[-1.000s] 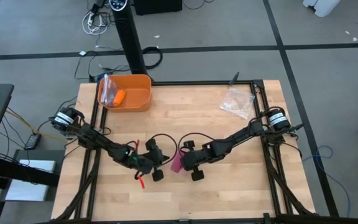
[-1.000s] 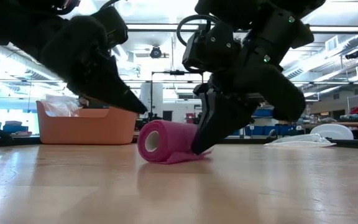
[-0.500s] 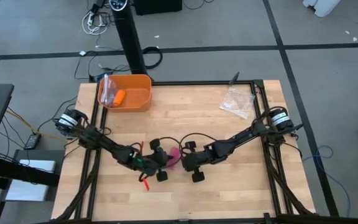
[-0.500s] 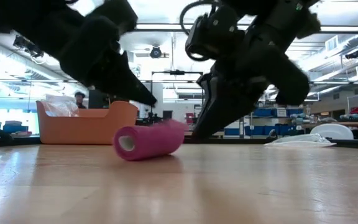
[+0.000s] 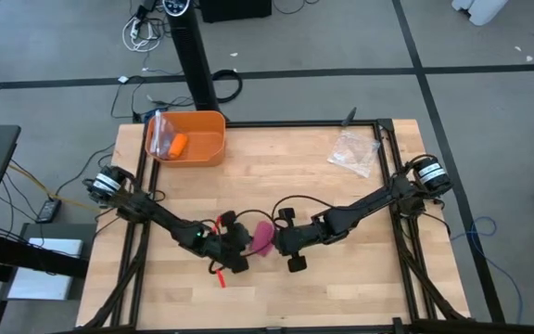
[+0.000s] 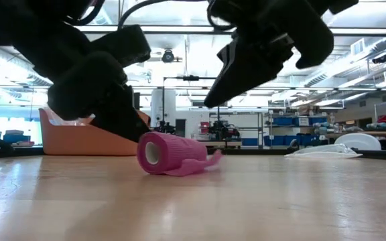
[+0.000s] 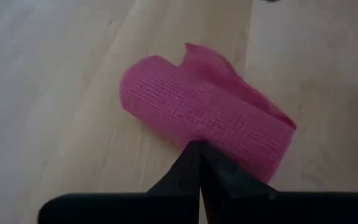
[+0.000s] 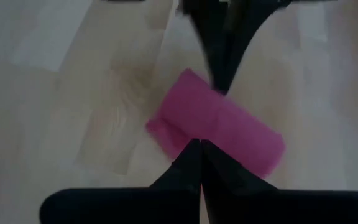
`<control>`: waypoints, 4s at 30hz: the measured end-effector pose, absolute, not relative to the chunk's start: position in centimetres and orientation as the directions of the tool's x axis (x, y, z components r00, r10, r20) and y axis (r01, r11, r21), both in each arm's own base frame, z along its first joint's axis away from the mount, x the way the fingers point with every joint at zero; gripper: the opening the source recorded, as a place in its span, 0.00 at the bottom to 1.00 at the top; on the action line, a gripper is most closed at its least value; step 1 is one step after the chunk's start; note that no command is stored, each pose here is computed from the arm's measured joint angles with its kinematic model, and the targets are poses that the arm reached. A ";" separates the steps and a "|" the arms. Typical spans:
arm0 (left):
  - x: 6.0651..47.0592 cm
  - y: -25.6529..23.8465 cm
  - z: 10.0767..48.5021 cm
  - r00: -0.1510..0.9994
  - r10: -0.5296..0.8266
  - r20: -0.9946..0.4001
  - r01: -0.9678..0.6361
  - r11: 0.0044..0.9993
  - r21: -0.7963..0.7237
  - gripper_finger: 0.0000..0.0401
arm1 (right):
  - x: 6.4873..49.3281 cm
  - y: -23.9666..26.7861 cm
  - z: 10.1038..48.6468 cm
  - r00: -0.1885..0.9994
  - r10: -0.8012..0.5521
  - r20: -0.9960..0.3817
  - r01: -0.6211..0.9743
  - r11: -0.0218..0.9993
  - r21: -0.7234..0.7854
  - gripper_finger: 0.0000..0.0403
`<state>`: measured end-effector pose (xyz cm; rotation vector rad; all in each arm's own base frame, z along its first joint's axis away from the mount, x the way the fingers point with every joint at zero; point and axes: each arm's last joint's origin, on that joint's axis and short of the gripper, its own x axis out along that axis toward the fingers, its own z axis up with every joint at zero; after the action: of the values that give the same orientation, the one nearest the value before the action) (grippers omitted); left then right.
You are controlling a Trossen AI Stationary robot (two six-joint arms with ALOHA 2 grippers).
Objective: Roll bandage
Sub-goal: Roll the pink bandage, then open the transparent zip bag
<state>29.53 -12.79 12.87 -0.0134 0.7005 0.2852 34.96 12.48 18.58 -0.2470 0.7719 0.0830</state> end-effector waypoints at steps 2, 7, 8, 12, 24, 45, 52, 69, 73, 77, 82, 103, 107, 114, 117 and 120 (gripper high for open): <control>29.9 -12.9 12.7 0.733 0.256 -0.630 -0.255 0.962 0.094 0.02 | 34.7 12.7 19.0 0.721 -0.021 -0.693 -0.162 0.967 -0.198 0.00; 30.4 -13.1 13.2 0.738 0.249 -0.627 -0.218 0.967 0.127 0.02 | 34.5 12.8 19.1 0.716 -0.025 -0.698 -0.155 0.969 -0.194 0.01; 30.5 -13.2 13.3 0.742 0.246 -0.623 -0.209 0.969 0.134 0.02 | 34.7 12.8 18.9 0.720 -0.028 -0.694 -0.148 0.970 -0.193 0.01; 30.9 -13.3 13.8 0.751 0.232 -0.618 -0.183 0.973 0.143 0.02 | 35.9 12.1 17.3 0.732 -0.085 -0.676 -0.094 0.970 -0.224 0.01; 31.2 -13.5 13.7 0.764 0.195 -0.615 -0.164 0.981 0.107 0.02 | 37.7 11.0 15.0 0.762 -0.232 -0.604 0.036 0.947 -0.319 0.01; 31.6 -13.7 13.1 0.780 0.191 -0.596 -0.158 0.982 0.107 0.02 | 36.3 11.2 13.7 0.664 -0.157 -0.731 0.001 0.978 -0.209 0.00; 32.0 -13.9 13.7 0.819 0.180 -0.545 -0.182 0.982 0.051 0.02 | 35.0 11.7 12.7 0.631 -0.176 -0.756 0.037 0.980 -0.197 0.00; 32.9 -13.6 14.1 0.862 0.192 -0.468 -0.217 0.976 0.002 0.02 | 33.2 12.6 12.6 0.537 -0.168 -0.826 0.068 0.985 -0.156 0.01; 32.5 -14.1 14.3 0.864 0.201 -0.462 -0.200 0.978 0.051 0.02 | 32.5 12.8 14.3 0.562 -0.178 -0.807 0.077 0.984 -0.163 0.01; 31.7 -14.7 15.1 0.862 0.239 -0.448 -0.224 0.971 0.086 0.02 | 32.4 12.8 15.9 0.615 -0.194 -0.764 0.105 0.981 -0.165 0.01; 30.9 -16.1 15.6 0.872 0.244 -0.425 -0.227 0.970 0.092 0.02 | 32.3 12.9 17.0 0.653 -0.213 -0.727 0.117 0.976 -0.181 0.01; 24.1 -17.2 16.9 0.897 -0.371 0.240 0.396 0.916 -0.066 0.02 | 31.2 17.1 19.0 0.783 -0.123 -0.610 0.036 0.987 -0.154 0.00; 22.6 -15.7 15.5 0.953 -0.253 0.167 0.274 0.954 -0.119 0.02 | 30.4 16.8 19.4 0.749 -0.128 -0.650 0.025 0.986 -0.165 0.00; 20.8 -14.2 15.6 0.968 -0.197 0.157 0.214 0.972 -0.098 0.02 | 29.7 15.7 20.9 0.741 -0.068 -0.669 0.000 0.995 -0.102 0.00; 19.9 -13.5 15.9 0.968 -0.190 0.161 0.207 0.974 -0.094 0.02 | 29.5 15.0 20.8 0.777 -0.028 -0.628 -0.001 0.999 -0.045 0.00; 18.9 -12.7 15.6 0.970 -0.192 0.148 0.206 0.975 -0.086 0.02 | 29.4 14.6 20.1 0.849 0.089 -0.520 -0.057 0.995 0.076 0.00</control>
<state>18.87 -12.72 15.63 -0.1010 -0.1399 -0.2010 29.44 14.62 20.07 0.0586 0.5509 0.0771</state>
